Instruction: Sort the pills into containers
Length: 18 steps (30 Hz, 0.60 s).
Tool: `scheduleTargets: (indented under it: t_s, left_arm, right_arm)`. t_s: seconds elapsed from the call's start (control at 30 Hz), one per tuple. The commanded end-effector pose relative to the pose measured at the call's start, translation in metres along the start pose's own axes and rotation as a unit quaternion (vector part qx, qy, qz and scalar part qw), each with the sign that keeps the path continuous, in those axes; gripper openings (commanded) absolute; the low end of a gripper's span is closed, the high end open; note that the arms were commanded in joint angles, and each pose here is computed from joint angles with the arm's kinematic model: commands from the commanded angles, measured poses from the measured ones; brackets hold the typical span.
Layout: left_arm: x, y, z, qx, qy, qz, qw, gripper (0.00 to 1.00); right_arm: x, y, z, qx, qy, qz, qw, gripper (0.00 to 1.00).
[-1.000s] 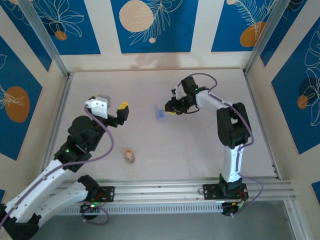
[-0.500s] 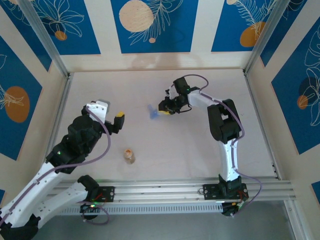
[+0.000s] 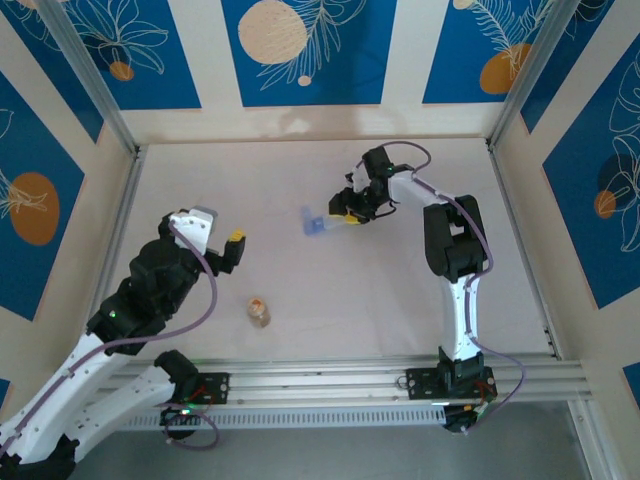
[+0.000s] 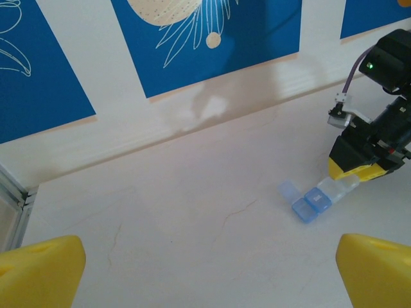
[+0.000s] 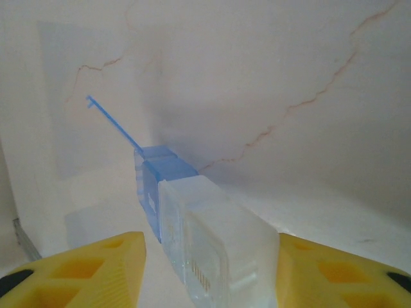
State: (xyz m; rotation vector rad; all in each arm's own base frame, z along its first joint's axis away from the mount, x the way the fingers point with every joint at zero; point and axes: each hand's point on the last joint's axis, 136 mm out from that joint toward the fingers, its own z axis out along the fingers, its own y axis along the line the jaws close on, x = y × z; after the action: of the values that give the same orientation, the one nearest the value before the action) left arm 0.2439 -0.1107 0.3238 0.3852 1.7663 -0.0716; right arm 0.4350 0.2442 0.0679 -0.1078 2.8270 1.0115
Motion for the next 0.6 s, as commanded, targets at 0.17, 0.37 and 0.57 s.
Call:
scheduleTargets:
  t_s: [0.17,0.37,0.57]
  left_arm:
    - [0.002,0.002,0.0,-0.007,0.012,0.007,1.0,1.0]
    - [0.011,0.009,0.001,-0.028,0.049,-0.008,0.998,1.0]
    - [0.037,0.017,0.002,-0.06,0.096,-0.036,0.993,1.0]
  right_arm:
    - [0.001,-0.005,-0.028,0.099,-0.029,-0.083,0.991,0.56]
    - [0.026,0.042,-0.066,0.102,-0.103,-0.189,0.971,0.56]
    - [0.071,0.089,-0.086,0.057,-0.133,-0.301,0.942,0.56]
